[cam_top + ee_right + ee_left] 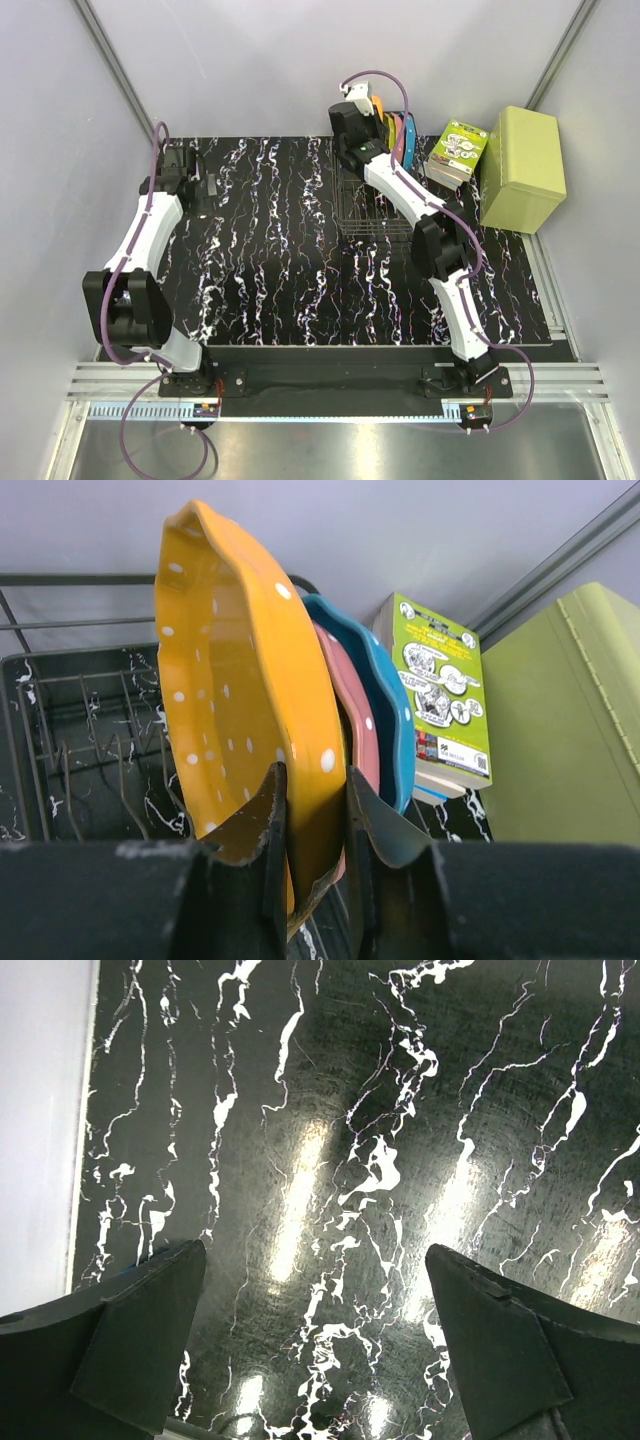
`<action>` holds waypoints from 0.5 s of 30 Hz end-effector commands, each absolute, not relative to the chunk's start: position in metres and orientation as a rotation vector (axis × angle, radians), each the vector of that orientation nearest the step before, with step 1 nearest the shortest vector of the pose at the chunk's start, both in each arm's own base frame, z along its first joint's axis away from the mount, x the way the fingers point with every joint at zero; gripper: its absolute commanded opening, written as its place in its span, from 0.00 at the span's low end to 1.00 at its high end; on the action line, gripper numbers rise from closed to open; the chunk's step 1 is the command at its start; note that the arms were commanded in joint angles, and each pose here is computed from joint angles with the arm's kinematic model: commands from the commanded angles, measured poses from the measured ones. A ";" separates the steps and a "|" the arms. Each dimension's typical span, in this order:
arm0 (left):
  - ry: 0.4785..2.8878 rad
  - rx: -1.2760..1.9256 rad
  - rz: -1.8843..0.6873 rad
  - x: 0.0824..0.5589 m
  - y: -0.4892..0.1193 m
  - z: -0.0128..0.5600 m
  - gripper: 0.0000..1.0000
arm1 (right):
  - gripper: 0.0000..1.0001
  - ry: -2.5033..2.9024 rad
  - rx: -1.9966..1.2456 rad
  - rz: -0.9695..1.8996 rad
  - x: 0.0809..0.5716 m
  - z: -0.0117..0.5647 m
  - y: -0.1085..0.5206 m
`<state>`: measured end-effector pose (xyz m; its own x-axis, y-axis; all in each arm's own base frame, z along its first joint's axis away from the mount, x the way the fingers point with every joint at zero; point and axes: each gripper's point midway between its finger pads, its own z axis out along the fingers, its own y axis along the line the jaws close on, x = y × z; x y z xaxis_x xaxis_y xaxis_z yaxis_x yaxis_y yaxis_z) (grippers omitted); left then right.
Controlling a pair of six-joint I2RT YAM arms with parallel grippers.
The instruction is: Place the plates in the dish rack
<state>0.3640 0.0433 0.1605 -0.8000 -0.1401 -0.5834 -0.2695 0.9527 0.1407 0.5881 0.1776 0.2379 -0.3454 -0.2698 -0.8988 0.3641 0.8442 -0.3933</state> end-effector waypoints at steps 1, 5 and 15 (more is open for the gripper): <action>2.449 -0.303 0.243 0.381 0.039 0.175 0.99 | 0.00 1.739 0.203 -0.574 0.586 0.276 0.174; 2.454 -0.303 0.244 0.380 0.039 0.174 0.99 | 0.00 1.772 0.166 -0.593 0.588 0.258 0.177; 2.467 -0.287 0.201 0.379 0.032 0.172 0.99 | 0.10 1.791 0.123 -0.616 0.597 0.238 0.183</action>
